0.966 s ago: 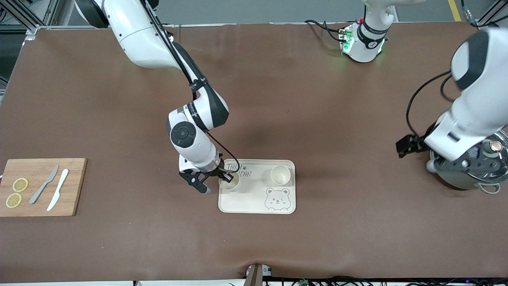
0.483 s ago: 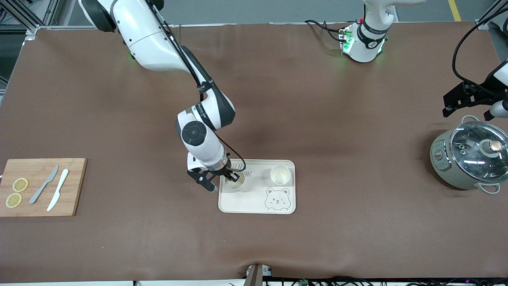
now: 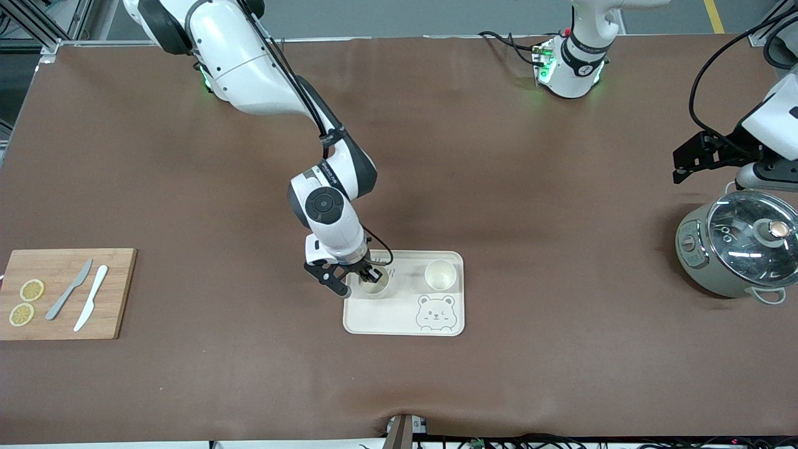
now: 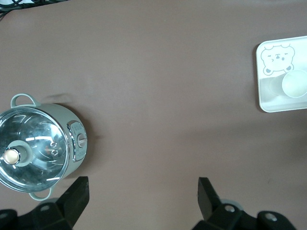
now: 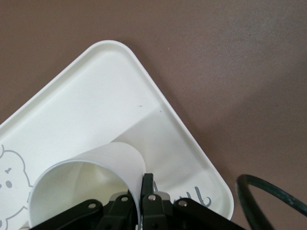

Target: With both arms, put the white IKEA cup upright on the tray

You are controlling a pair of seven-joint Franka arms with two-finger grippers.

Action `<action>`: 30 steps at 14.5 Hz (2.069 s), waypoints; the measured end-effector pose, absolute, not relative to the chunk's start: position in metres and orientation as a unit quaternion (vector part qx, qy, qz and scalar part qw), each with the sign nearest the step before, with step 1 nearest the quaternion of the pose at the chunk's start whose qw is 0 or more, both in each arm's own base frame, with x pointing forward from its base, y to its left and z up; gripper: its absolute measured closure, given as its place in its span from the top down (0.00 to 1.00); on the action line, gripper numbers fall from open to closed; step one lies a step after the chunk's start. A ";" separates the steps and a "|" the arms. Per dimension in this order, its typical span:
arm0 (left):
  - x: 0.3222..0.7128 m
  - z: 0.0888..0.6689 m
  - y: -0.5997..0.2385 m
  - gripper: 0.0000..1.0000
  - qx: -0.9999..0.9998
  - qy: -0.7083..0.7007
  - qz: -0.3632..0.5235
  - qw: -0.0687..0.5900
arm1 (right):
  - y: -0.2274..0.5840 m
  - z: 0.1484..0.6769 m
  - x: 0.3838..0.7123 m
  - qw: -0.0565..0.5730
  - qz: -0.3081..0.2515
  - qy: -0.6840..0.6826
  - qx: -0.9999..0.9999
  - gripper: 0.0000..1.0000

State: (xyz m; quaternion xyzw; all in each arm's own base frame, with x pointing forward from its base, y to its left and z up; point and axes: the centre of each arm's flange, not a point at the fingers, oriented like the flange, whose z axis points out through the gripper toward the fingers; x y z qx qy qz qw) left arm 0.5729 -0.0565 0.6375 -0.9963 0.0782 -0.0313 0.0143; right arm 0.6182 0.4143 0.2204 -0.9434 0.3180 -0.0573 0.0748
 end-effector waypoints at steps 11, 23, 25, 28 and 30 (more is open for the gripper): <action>0.571 0.617 -0.063 1.00 -0.997 0.077 -0.007 -0.020 | 0.413 0.224 0.622 0.058 -0.082 0.294 -0.950 0.89; 0.570 0.621 -0.059 1.00 -0.997 0.071 -0.010 -0.020 | 0.380 0.428 0.599 0.018 -0.015 0.287 -0.958 1.00; 0.569 0.621 -0.057 1.00 -0.997 0.070 -0.011 -0.020 | 0.359 0.481 0.584 0.028 0.003 0.283 -0.959 1.00; 0.569 0.622 -0.055 1.00 -0.997 0.068 -0.012 -0.020 | 0.320 0.535 0.555 0.039 0.010 0.268 -0.963 1.00; 0.569 0.622 -0.054 1.00 -0.997 0.068 -0.011 -0.019 | 0.293 0.550 0.533 0.041 0.015 0.245 -0.969 1.00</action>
